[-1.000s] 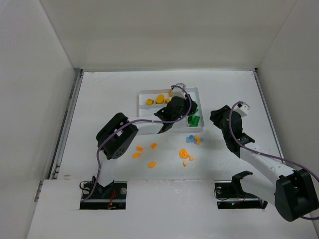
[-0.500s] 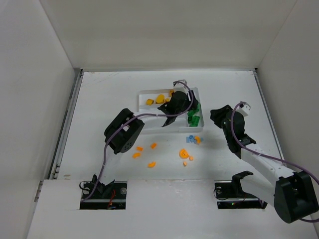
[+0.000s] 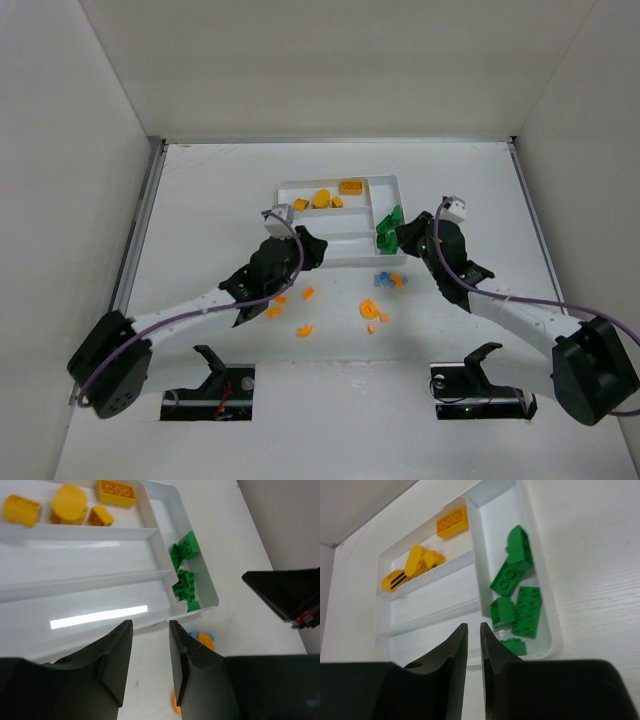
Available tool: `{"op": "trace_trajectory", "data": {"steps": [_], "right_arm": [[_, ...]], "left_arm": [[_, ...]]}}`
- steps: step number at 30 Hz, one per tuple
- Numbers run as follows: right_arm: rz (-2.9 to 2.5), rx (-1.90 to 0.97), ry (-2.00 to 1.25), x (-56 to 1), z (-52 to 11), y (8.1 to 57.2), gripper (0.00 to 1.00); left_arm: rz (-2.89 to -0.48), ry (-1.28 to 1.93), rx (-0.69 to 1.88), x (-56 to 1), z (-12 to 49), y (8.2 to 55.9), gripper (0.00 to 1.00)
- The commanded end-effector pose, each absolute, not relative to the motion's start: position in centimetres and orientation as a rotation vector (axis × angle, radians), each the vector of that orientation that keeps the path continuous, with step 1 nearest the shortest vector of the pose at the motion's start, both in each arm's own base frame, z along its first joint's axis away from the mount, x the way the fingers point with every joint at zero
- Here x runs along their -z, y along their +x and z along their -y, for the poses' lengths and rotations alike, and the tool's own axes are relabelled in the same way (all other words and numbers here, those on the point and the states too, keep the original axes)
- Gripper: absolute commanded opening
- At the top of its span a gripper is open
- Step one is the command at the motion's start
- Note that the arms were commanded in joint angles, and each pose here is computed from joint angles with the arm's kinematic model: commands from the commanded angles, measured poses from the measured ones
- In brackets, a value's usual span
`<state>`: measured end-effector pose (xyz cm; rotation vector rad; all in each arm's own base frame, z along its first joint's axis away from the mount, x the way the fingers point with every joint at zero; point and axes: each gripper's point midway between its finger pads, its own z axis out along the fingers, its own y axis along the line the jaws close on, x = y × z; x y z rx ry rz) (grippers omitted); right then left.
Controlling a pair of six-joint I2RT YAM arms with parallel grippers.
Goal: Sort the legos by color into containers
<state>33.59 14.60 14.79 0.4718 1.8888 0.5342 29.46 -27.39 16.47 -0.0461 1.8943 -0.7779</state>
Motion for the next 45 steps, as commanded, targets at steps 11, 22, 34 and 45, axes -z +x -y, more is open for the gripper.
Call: {"op": "trace_trajectory", "data": {"steps": [11,22,34,45], "right_arm": [[-2.032,-0.626,0.098,-14.9,-23.0,27.2,0.22],[-2.188,-0.595,0.054,-11.2,-22.0,20.8,0.35],[-2.317,-0.568,-0.15,-7.9,-24.3,19.1,0.62],[-2.352,-0.553,-0.244,-7.2,-25.1,18.5,0.81]], "left_arm": [[-2.149,0.013,0.489,-7.6,20.4,22.2,0.4],[-2.188,0.18,0.433,-5.2,23.3,22.4,0.45],[-2.218,0.234,0.37,-3.8,23.5,22.8,0.42],[-2.202,0.268,0.343,-4.1,23.7,22.8,0.24]]}}
